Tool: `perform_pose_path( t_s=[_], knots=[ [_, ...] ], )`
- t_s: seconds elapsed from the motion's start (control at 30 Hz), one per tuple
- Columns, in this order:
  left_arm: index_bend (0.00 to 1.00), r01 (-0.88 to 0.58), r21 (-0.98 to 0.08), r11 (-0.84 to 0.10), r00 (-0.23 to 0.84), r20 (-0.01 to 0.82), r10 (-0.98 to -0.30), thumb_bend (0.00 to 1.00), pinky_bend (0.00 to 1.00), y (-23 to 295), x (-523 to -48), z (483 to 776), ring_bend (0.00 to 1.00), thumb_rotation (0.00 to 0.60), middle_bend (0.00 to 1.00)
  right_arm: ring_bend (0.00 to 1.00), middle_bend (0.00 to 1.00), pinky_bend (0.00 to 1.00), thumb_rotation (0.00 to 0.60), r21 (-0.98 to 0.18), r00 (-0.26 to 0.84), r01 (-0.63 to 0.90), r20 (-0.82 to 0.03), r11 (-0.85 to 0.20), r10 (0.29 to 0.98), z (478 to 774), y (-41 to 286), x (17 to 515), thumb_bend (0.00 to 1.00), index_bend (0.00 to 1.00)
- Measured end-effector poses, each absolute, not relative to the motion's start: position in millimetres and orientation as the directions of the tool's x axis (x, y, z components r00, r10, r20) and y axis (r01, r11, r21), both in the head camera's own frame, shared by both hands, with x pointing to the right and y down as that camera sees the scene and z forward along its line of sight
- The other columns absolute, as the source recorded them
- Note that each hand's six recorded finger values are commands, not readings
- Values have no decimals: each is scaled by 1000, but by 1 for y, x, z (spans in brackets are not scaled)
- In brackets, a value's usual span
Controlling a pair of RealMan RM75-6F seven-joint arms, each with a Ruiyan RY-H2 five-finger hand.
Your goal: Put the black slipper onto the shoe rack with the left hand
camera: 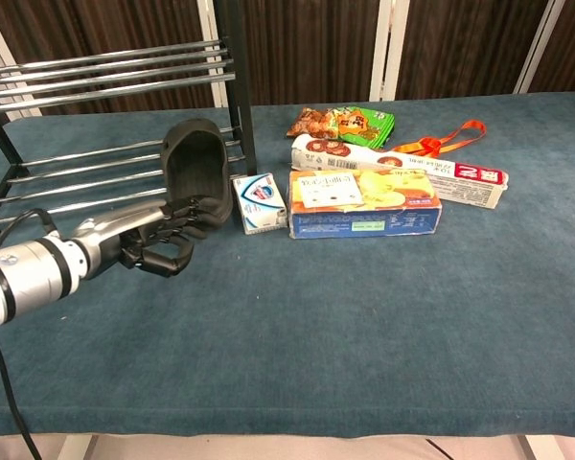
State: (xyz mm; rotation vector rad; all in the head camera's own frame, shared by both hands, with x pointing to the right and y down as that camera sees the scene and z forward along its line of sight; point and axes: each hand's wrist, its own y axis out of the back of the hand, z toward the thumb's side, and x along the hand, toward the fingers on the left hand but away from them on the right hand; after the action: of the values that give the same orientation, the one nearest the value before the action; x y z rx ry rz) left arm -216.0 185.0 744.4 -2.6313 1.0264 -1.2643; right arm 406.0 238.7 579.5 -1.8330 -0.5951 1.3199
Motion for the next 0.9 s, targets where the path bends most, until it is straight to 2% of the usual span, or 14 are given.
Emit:
perform_pose_path(
  t_s=[0.2, 0.53, 0.9],
  knots=[
    [0, -548, -335, -766, 436, 668, -603, 687, 147, 173, -216, 748, 0, 600, 0, 0, 0, 0, 600, -810, 349, -66, -567, -583, 746, 579, 239, 407, 114, 0],
    [0, -576, -315, -754, 443, 655, -612, 687, 142, 158, -210, 755, 0, 600, 0, 0, 0, 0, 600, -809, 350, -66, -566, -584, 746, 578, 239, 407, 114, 0],
    [0, -632, -329, -702, 411, 625, -664, 689, 141, 131, -213, 757, 0, 600, 0, 0, 0, 0, 600, -809, 349, -65, -567, -585, 746, 578, 239, 408, 113, 0]
  ],
)
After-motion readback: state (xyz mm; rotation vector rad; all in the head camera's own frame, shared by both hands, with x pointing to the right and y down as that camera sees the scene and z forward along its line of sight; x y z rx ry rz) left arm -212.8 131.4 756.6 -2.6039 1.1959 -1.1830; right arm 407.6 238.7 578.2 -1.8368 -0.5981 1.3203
